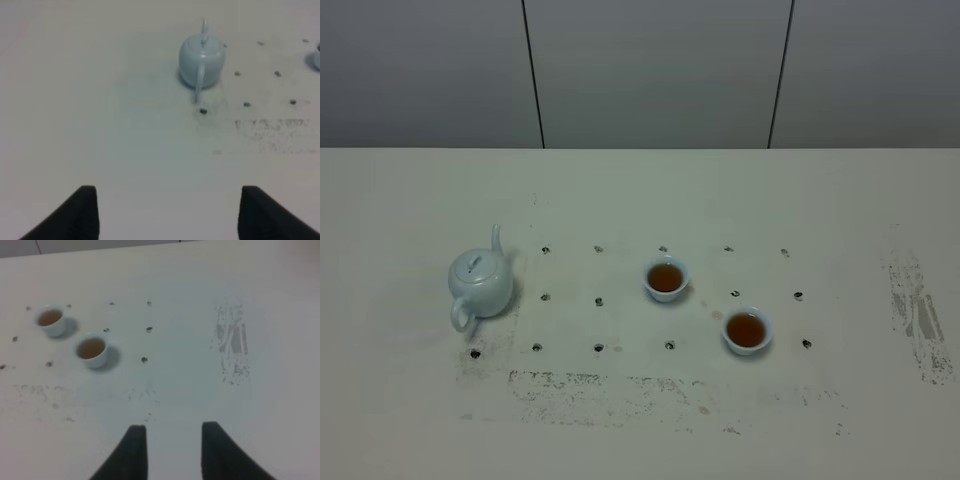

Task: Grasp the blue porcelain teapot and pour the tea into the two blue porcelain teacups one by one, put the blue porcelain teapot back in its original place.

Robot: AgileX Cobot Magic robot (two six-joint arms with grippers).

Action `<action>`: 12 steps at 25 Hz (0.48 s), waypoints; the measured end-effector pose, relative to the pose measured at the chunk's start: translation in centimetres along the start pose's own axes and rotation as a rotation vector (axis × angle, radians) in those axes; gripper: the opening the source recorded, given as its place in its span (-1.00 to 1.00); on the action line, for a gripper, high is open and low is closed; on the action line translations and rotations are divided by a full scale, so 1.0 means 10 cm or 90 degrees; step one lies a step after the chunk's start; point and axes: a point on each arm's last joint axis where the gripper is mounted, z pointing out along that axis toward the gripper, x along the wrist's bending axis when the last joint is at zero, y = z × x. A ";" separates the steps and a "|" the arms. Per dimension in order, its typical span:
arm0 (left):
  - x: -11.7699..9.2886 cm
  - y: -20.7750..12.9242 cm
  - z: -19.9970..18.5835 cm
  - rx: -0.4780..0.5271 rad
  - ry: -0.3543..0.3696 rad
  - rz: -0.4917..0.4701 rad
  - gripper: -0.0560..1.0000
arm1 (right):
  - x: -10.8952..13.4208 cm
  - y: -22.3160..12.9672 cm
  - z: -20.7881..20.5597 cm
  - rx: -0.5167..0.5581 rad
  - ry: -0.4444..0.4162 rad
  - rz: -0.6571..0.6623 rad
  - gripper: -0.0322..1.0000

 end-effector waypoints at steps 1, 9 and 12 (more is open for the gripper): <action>0.00 -0.02 0.02 0.008 -0.008 0.003 0.30 | 0.00 0.00 0.00 0.000 0.000 0.000 -0.39; 0.01 -0.12 0.08 0.047 -0.052 0.019 0.12 | 0.00 0.00 0.00 0.000 0.001 0.001 -0.39; 0.01 -0.12 0.08 0.047 -0.054 0.020 0.06 | 0.00 0.00 0.00 0.000 0.001 0.001 -0.39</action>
